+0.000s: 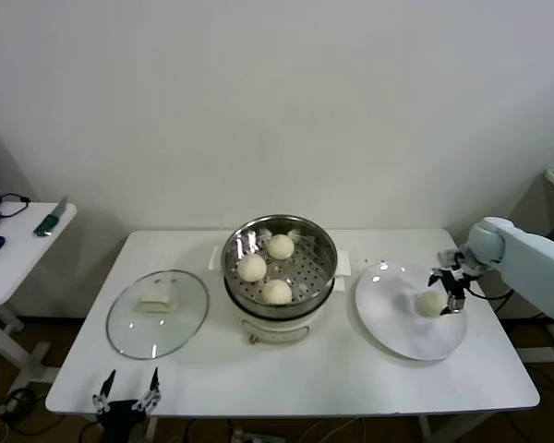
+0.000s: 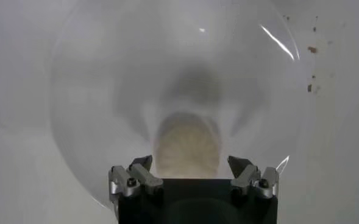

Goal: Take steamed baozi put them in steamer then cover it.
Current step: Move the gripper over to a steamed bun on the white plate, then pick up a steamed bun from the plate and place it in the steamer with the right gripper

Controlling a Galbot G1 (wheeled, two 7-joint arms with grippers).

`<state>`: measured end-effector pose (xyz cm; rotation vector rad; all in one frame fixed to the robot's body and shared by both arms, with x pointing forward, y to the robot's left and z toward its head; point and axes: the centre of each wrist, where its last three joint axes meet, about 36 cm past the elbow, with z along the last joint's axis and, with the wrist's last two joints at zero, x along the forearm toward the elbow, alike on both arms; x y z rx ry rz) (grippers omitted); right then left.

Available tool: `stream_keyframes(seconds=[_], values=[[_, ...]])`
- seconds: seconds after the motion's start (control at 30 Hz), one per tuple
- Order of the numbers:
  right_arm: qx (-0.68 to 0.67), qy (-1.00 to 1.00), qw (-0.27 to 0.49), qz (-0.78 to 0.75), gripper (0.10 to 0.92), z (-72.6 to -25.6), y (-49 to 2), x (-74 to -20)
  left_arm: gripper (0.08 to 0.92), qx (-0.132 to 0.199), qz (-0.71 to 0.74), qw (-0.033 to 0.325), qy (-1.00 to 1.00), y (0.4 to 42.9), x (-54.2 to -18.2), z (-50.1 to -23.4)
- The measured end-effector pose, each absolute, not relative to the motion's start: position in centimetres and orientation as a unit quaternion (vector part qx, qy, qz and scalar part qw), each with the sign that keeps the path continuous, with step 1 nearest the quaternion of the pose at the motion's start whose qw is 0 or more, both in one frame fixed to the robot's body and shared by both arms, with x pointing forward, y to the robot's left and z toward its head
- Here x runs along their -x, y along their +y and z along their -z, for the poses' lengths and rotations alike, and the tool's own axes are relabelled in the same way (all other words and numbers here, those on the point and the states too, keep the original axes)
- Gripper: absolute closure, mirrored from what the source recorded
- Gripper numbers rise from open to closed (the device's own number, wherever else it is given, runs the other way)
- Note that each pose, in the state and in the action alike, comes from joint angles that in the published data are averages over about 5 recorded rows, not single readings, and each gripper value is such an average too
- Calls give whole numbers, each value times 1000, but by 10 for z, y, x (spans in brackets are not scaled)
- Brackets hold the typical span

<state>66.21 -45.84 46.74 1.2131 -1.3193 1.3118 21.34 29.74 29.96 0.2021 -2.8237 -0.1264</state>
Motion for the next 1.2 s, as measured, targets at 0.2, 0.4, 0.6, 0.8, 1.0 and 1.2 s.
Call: stream_keyframes(seconds=[0.2,0.4,0.6,0.8,1.0,1.2], values=[[-487,-532,448,-528,248,-461,-457,-664,177,-70,43,153,-985,297,-214,-299],[-489,-531,448,-528,301,-456,-454,-665,177,-69,44,153,-985,298,-214,-299],[-489,-530,450,-527,324,-458,-454,-664,177,-68,45,154,-985,298,-214,-300],[-489,-530,448,-528,355,-473,-456,-667,177,-66,44,152,-985,297,-215,-302],[-489,-530,442,-533,368,-502,-456,-670,177,-64,43,150,-986,295,-216,-304],[-499,-527,414,-549,369,-556,-433,-678,177,-64,44,147,-986,295,-216,-307]])
